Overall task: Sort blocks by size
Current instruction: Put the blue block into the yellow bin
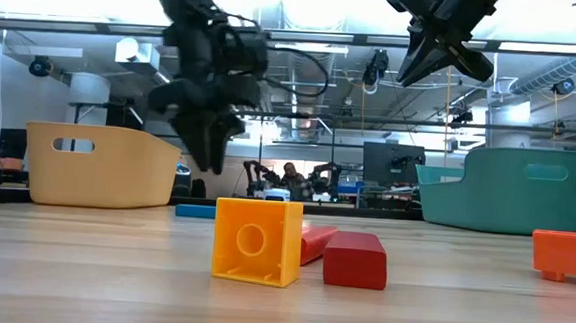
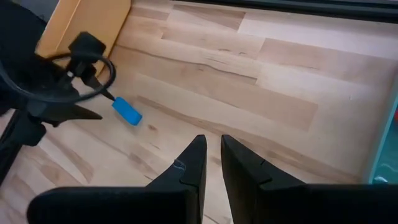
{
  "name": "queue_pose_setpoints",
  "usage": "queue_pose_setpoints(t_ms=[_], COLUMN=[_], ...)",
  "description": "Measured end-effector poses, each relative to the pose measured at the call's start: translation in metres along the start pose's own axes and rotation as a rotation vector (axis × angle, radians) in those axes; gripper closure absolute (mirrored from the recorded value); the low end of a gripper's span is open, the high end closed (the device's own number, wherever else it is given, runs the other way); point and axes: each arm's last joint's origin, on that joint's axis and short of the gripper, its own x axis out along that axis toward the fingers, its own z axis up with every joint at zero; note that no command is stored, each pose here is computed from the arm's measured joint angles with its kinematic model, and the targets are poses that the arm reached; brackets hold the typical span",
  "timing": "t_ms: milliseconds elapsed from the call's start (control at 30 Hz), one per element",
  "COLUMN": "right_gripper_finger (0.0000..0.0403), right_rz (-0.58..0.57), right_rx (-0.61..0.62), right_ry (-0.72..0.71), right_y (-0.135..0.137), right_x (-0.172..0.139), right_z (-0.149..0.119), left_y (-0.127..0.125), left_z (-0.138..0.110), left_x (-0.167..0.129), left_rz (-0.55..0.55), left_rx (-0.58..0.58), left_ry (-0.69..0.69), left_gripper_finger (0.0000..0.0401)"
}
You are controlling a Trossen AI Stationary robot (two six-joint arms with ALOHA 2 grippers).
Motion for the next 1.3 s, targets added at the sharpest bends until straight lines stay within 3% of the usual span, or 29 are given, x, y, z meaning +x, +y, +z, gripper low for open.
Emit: queue_pose_setpoints(t_ms=[133, 433, 667, 833, 1067, 1300], right_gripper_finger=[0.0365, 0.0364, 0.0364, 0.0364, 0.0364, 0.0364], right_rz=[-0.001, -0.005, -0.008, -0.01, -0.01, -0.007], right_rx=[-0.011, -0.015, -0.011, -0.011, -0.021, -0.043], right_ry=[0.0, -0.003, -0.006, -0.005, -0.004, 0.001], right_y=[0.0, 0.0, -0.001, -0.001, -0.001, -0.001], right_x=[0.0, 0.0, 0.001, 0.001, 0.001, 0.001], right_z=[0.0, 0.0, 0.0, -0.001, -0.001, -0.001], left_y=[-0.008, -0.008, -0.007, -0.006, -0.007, -0.01], left_z=[-0.016, -0.02, -0.025, -0.026, -0.025, -0.024], left_x=[0.013, 0.032, 0.059, 0.072, 0.066, 0.048], left_rz=[0.014, 0.01, -0.022, -0.04, -0.03, -0.034], left_rx=[0.004, -0.003, -0.016, -0.032, -0.101, -0.155], left_ry=[-0.03, -0.077, -0.013, 0.018, -0.001, -0.031], left_gripper_finger=[0.0209, 0.0197, 0.0203, 0.0246, 0.0356, 0.0362])
